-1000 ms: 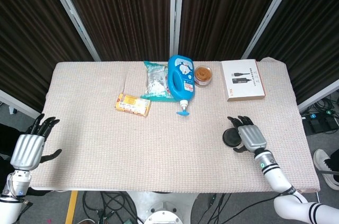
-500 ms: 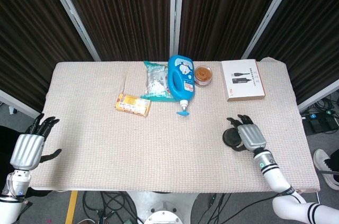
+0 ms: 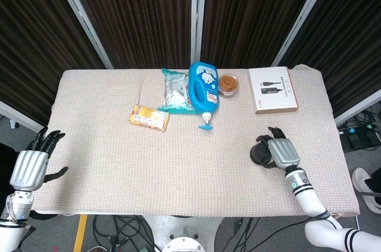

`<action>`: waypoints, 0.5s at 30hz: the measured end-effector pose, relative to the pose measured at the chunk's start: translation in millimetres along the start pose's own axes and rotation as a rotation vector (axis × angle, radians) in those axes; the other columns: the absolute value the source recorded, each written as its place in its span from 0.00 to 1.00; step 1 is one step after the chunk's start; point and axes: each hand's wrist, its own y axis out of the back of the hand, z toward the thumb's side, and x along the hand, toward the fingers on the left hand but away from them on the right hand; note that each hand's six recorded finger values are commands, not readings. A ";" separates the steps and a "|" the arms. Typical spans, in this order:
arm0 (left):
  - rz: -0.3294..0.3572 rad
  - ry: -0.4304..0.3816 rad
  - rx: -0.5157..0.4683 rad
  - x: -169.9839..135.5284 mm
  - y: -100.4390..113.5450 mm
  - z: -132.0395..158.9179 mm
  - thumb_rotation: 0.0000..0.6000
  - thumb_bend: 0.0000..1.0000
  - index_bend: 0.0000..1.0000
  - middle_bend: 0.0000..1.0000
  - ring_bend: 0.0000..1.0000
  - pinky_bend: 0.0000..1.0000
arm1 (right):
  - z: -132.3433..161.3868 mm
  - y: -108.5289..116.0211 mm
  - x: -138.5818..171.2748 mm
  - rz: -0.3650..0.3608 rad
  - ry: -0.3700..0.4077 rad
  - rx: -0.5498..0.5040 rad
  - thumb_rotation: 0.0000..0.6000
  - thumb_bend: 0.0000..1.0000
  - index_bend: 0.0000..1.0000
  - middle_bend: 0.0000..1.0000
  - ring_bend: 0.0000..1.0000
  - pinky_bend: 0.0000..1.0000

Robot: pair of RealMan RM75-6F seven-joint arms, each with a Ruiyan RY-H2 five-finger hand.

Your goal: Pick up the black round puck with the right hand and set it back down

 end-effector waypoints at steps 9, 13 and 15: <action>0.004 -0.005 -0.001 1.0 1.6 1.7 1.00 0.13 0.17 0.14 0.03 0.29 | 6.9 17.2 6.4 -0.055 0.026 -0.032 1.00 0.12 0.33 0.39 0.00 0.00; 0.002 -0.006 0.000 0.8 1.7 2.2 1.00 0.13 0.17 0.14 0.03 0.29 | 3.8 32.3 12.3 -0.095 0.024 -0.044 1.00 0.12 0.33 0.39 0.01 0.00; 0.002 -0.007 0.000 0.8 1.7 2.6 1.00 0.13 0.17 0.14 0.03 0.29 | -1.1 40.0 15.0 -0.119 0.013 -0.045 1.00 0.12 0.33 0.39 0.01 0.00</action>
